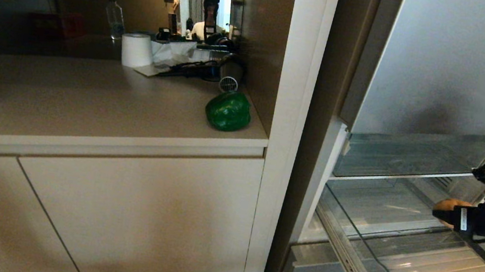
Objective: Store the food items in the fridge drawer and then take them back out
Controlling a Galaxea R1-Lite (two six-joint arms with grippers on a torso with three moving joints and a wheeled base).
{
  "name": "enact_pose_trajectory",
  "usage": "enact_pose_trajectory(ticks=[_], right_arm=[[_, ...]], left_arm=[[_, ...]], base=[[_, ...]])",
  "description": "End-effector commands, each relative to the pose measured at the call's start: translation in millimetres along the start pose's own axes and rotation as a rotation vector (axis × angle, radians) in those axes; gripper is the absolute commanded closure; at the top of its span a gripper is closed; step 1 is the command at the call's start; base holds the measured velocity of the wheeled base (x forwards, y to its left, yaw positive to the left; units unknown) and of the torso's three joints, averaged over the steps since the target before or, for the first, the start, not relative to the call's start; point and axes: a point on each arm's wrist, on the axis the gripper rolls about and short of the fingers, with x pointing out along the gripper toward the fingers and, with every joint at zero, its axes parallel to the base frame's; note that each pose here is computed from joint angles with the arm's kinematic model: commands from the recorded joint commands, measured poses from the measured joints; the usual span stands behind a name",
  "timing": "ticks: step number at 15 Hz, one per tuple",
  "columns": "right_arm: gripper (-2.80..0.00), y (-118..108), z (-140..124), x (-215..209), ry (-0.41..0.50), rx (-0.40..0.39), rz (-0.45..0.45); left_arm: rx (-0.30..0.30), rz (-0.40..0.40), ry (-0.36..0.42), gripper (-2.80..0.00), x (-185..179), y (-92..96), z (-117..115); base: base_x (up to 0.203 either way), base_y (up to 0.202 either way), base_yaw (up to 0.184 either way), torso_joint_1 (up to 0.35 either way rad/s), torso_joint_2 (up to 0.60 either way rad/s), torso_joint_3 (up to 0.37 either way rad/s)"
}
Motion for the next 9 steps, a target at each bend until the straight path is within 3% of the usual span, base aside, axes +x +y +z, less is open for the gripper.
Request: enact_pose_trajectory(ticks=[1,3,6,9], right_arm=[[0.0,17,10,-51,-0.117,-0.039,0.028],[0.0,41,6,-86,-0.173,-0.085,0.095],[0.0,72,-12,-128,-0.18,-0.161,0.234],[0.0,87,-27,-159,-0.183,-0.222,0.344]], left_arm=[[0.0,0.0,0.001,0.0,0,0.0,0],[0.0,0.0,0.001,0.0,0,0.0,0],[0.0,0.0,0.001,0.0,0,0.0,0],[0.0,0.0,0.001,0.0,0,0.0,0]], base=[[0.0,0.0,0.0,0.0,0.0,0.0],[0.0,0.0,0.0,0.0,0.0,0.0],[0.0,0.0,0.0,0.0,0.0,0.0],[0.0,0.0,0.0,0.0,0.0,0.0]])
